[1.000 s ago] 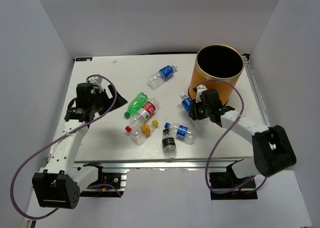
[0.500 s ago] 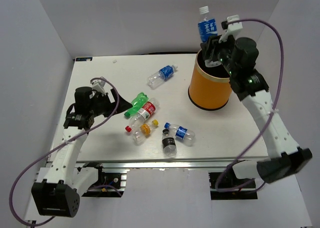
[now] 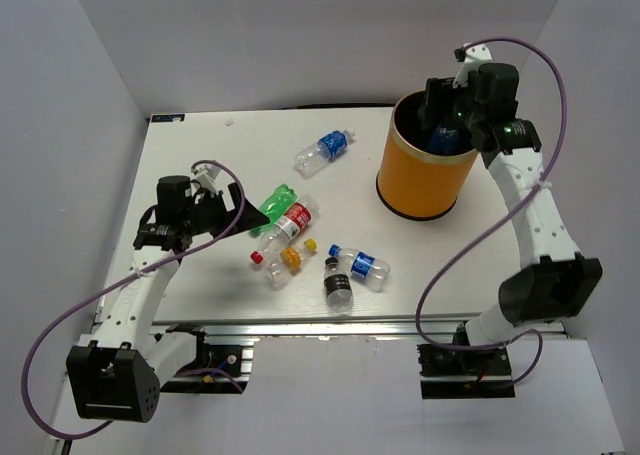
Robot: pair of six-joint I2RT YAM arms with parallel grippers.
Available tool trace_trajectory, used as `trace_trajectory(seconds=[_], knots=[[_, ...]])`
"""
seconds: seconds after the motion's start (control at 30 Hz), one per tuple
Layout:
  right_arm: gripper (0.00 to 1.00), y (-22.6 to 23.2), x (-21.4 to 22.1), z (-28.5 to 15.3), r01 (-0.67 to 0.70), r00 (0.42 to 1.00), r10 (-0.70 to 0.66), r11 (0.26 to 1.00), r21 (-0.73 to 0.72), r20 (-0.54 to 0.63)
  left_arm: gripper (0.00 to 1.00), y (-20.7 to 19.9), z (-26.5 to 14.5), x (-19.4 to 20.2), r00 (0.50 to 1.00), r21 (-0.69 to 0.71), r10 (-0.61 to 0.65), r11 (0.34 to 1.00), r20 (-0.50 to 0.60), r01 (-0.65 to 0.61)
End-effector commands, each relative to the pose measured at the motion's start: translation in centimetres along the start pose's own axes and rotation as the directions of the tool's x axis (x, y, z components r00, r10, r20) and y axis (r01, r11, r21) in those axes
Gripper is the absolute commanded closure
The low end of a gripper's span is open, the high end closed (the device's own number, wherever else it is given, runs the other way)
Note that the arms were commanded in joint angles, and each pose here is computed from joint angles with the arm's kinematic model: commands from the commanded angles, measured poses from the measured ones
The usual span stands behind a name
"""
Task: Put the plastic bottles in the bin
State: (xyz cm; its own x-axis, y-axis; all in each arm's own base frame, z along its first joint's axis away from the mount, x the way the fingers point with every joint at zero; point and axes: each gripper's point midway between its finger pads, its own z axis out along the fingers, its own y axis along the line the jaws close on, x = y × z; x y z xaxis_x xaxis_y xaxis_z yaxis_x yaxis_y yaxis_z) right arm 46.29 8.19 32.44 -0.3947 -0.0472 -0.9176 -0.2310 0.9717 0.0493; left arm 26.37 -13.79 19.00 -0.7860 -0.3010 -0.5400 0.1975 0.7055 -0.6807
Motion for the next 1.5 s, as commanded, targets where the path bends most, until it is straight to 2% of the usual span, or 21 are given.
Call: trace_trajectory(seconds=[0.0, 0.03, 0.1, 0.17, 0.2, 0.27, 0.3, 0.37, 0.4, 0.53, 0.7, 0.9, 0.93, 1.03, 1.07, 1.17, 1.23, 1.3, 1.4, 1.43, 1.47], knots=[[0.11, 6.0, -5.3, -6.9, 0.143, 0.974, -0.110, 0.977, -0.161, 0.199, 0.02, -1.1, -0.5, 0.3, 0.999, 0.055, 0.042, 0.998, 0.000, -0.041], [0.11, 8.4, -5.7, -8.7, 0.193, 0.962, -0.146, 0.962, -0.194, 0.230, 0.02, -1.0, -0.4, 0.3, 0.999, 0.054, 0.040, 0.998, -0.002, -0.040], [0.11, 11.2, -3.5, -10.4, 0.220, 0.967, -0.173, 0.937, -0.271, 0.187, 0.02, -1.2, -0.3, 0.7, 0.999, 0.073, 0.035, 0.997, -0.022, -0.034], [0.11, 13.8, -0.1, -11.4, 0.182, 0.982, -0.151, 0.910, -0.373, 0.111, 0.02, -1.5, -0.4, 0.8, 0.999, 0.087, 0.039, 0.996, -0.030, -0.037], [0.11, 15.9, 4.2, -11.6, 0.173, 0.984, -0.169, 0.886, -0.431, 0.047, 0.02, -1.5, -0.4, 0.8, 0.999, 0.087, 0.041, 0.996, -0.027, -0.039], [0.11, 18.2, 7.9, -11.6, 0.176, 0.982, -0.187, 0.860, -0.479, 0.026, 0.02, -1.6, -0.7, 0.7, 0.999, 0.083, 0.052, 0.995, -0.011, -0.051], [0.11, 20.0, 12.4, -11.7, 0.182, 0.970, -0.239, 0.829, -0.529, -0.040, 0.02, -1.6, -0.7, 0.6, 0.999, 0.079, 0.052, 0.996, -0.007, -0.051], [0.11, 20.6, 16.4, -11.5, 0.206, 0.944, -0.308, 0.830, -0.519, -0.118, 0.02, -1.9, -1.1, 0.4, 0.998, 0.081, 0.066, 0.994, 0.008, -0.066], [0.11, 20.7, 19.4, -11.0, 0.244, 0.909, -0.374, 0.836, -0.492, -0.183, 0.02, -2.0, -1.2, 0.4, 0.997, 0.082, 0.073, 0.994, 0.010, -0.073], [0.10, 19.2, 26.5, -10.4, 0.270, 0.822, -0.450, 0.847, -0.457, -0.349, 0.02, -2.2, -1.7, 0.4, 0.996, 0.080, 0.087, 0.993, 0.031, -0.090], [0.11, 18.3, 31.6, -9.2, 0.311, 0.756, -0.525, 0.814, -0.491, -0.391, 0.02, -2.1, -1.8, 0.3, 0.995, 0.069, 0.090, 0.993, 0.042, -0.093], [0.11, 19.1, 35.3, -7.4, 0.303, 0.709, -0.567, 0.782, -0.545, -0.419, 0.02, -2.0, -1.4, 0.5, 0.997, 0.074, 0.078, 0.994, 0.019, -0.079], [0.11, 19.3, 35.4, -6.9, 0.308, 0.714, -0.565, 0.784, -0.539, -0.414, 0.02, -1.9, -1.5, 0.5, 0.997, 0.073, 0.077, 0.994, 0.019, -0.079], [0.25, 19.3, 34.8, -5.9, 0.304, 0.732, -0.527, 0.820, -0.484, -0.432, 0.02, -1.8, -1.4, 0.5, 0.997, 0.067, 0.077, 0.995, 0.019, -0.078], [0.39, 19.5, 33.3, -6.0, 0.302, 0.748, -0.510, 0.832, -0.466, -0.424, 0.02, -1.8, -1.4, 0.5, 0.997, 0.066, 0.077, 0.995, 0.020, -0.078], [0.65, 18.4, 28.0, -6.4, 0.309, 0.824, -0.423, 0.893, -0.326, -0.376, 0.02, -1.8, -1.5, 0.5, 0.997, 0.065, 0.079, 0.995, 0.022, -0.080], [0.66, 18.4, 22.6, -6.9, 0.304, 0.883, -0.374, 0.916, -0.261, -0.284, 0.02, -1.8, -1.5, 0.5, 0.997, 0.062, 0.076, 0.995, 0.023, -0.078], [0.69, 18.5, 15.8, -8.3, 0.277, 0.941, -0.309, 0.938, -0.206, -0.140, 0.02, -1.3, -1.4, 0.3, 0.997, 0.035, 0.068, 0.997, 0.028, -0.069], [0.71, 16.3, 8.2, -9.7, 0.239, 0.971, -0.238, 0.967, -0.083, 0.019, 0.02, -0.5, -1.3, 0.1, 0.998, -0.016, 0.060, 0.998, 0.037, -0.059], [0.71, 15.8, 4.5, -10.7, 0.201, 0.976, -0.195, 0.978, -0.060, 0.091, 0.02, -0.1, -1.3, -0.1, 0.997, -0.039, 0.056, 0.998, 0.046, -0.054], [0.71, 13.7, 2.6, -10.4, 0.168, 0.980, -0.166, 0.986, -0.005, 0.112, 0.02, 0.0, -1.3, -0.2, 0.997, -0.045, 0.054, 0.998, 0.047, -0.052]])
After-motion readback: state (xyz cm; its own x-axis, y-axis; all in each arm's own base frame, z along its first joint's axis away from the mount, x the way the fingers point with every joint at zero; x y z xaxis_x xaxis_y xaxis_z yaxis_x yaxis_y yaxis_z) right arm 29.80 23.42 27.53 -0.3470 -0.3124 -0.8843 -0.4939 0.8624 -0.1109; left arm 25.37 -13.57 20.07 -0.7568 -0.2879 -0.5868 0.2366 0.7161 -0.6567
